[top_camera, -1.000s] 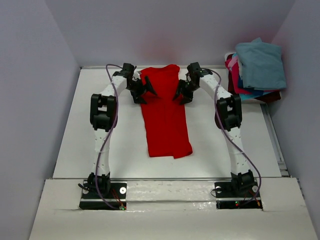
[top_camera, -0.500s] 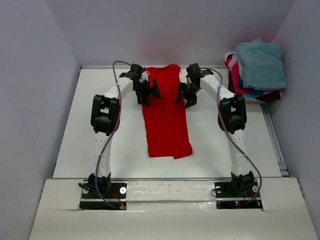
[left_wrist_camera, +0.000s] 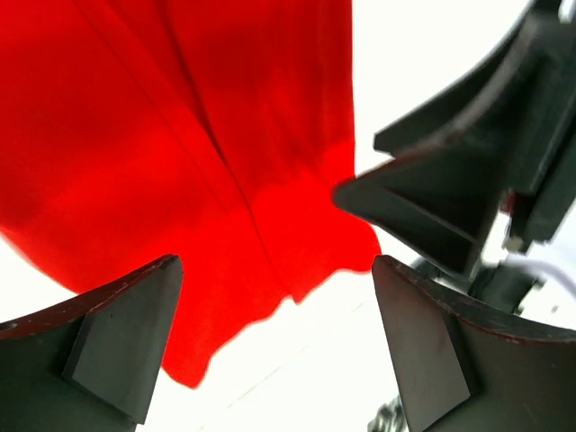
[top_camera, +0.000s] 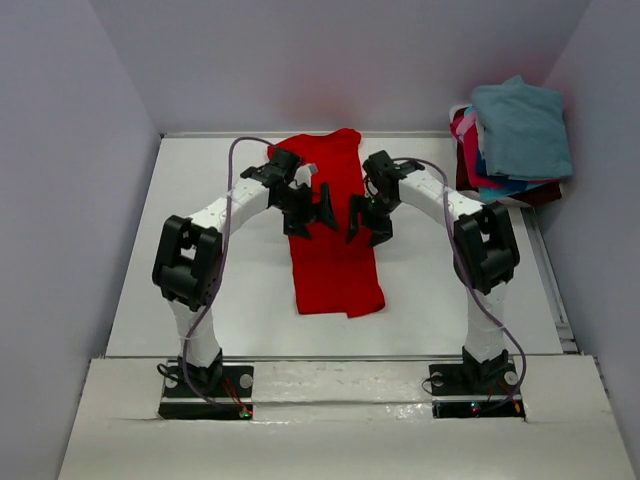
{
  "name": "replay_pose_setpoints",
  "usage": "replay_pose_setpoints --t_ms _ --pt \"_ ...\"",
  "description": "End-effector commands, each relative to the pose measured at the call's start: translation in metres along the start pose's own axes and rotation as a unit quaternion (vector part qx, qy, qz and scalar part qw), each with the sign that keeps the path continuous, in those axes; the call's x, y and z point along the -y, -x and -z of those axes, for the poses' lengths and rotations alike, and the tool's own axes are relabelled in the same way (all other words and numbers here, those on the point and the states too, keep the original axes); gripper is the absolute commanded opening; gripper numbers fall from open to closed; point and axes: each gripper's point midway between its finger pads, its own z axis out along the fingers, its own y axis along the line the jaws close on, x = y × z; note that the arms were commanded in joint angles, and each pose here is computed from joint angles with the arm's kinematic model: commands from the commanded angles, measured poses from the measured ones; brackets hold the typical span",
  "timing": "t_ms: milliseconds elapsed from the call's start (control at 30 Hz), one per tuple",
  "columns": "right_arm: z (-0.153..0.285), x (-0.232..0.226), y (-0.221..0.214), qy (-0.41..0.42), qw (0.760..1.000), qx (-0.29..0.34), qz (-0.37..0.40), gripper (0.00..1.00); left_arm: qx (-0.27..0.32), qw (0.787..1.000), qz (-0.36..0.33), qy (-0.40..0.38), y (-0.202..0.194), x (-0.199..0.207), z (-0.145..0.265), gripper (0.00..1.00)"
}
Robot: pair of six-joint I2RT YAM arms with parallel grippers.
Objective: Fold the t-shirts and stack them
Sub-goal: Fold the tshirt
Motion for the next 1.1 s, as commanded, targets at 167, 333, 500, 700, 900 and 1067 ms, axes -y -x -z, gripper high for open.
replay_pose_setpoints --t_ms 167,333,500,700,900,1067 --pt "0.001 -0.021 -0.072 0.032 0.999 -0.039 0.018 0.66 -0.056 0.997 0.051 -0.008 -0.095 -0.008 0.011 0.99" --pt "0.000 -0.016 -0.095 0.030 0.998 -0.052 0.017 0.58 -0.064 0.995 0.079 -0.016 -0.125 -0.014 0.021 0.99" --pt "0.005 -0.018 -0.101 0.033 0.998 -0.051 0.018 0.51 -0.084 0.992 0.096 -0.016 -0.149 -0.023 0.021 0.99" --pt "-0.001 -0.031 -0.117 0.042 0.996 -0.067 0.032 0.47 -0.103 0.989 0.110 -0.006 -0.173 -0.031 0.026 0.99" --pt "-0.010 -0.048 -0.132 0.050 0.994 -0.085 0.050 0.47 -0.098 0.987 0.125 -0.001 -0.184 -0.036 0.028 0.99" --pt "-0.018 -0.051 -0.145 0.043 0.992 -0.100 0.056 0.47 -0.100 0.986 0.132 -0.004 -0.189 -0.038 0.028 0.99"
